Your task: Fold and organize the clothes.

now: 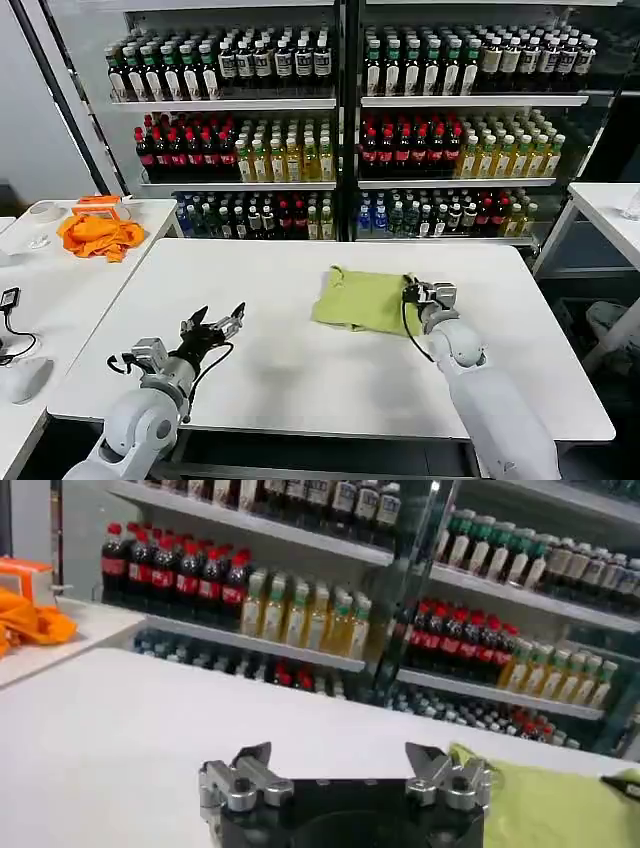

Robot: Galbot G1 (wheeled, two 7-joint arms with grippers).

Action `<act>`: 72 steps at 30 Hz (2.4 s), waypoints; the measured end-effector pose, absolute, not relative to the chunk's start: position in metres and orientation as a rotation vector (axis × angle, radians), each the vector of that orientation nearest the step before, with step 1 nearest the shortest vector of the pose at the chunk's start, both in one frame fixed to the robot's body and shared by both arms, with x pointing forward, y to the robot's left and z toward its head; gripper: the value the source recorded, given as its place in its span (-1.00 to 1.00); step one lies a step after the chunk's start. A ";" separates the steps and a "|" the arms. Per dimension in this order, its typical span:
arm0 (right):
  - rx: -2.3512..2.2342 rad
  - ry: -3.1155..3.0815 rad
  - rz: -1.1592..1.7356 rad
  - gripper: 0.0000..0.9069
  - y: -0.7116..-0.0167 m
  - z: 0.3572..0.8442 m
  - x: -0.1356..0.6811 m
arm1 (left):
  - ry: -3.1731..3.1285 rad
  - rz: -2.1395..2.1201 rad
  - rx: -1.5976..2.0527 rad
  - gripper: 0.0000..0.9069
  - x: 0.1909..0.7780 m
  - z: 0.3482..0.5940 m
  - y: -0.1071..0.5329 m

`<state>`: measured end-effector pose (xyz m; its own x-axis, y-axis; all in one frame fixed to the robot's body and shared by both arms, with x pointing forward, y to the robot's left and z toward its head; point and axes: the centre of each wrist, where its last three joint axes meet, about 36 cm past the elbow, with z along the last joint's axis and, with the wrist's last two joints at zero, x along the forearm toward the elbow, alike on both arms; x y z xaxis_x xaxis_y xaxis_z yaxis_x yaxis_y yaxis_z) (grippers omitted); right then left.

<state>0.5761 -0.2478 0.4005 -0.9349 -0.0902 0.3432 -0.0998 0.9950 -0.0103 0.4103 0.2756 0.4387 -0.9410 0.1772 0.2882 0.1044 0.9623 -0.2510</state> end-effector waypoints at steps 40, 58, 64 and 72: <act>0.012 -3.001 0.172 1.00 -0.309 0.406 0.355 | -2.866 0.324 -0.324 1.00 0.368 0.439 0.234; -0.028 -3.041 0.160 1.00 -0.300 0.416 0.308 | -2.884 0.237 -0.299 1.00 0.348 0.436 0.231; -0.043 -3.041 0.180 1.00 -0.299 0.421 0.302 | -2.899 0.217 -0.286 1.00 0.349 0.438 0.234; -0.070 -3.055 0.203 1.00 -0.300 0.430 0.296 | -2.923 0.201 -0.268 1.00 0.353 0.437 0.239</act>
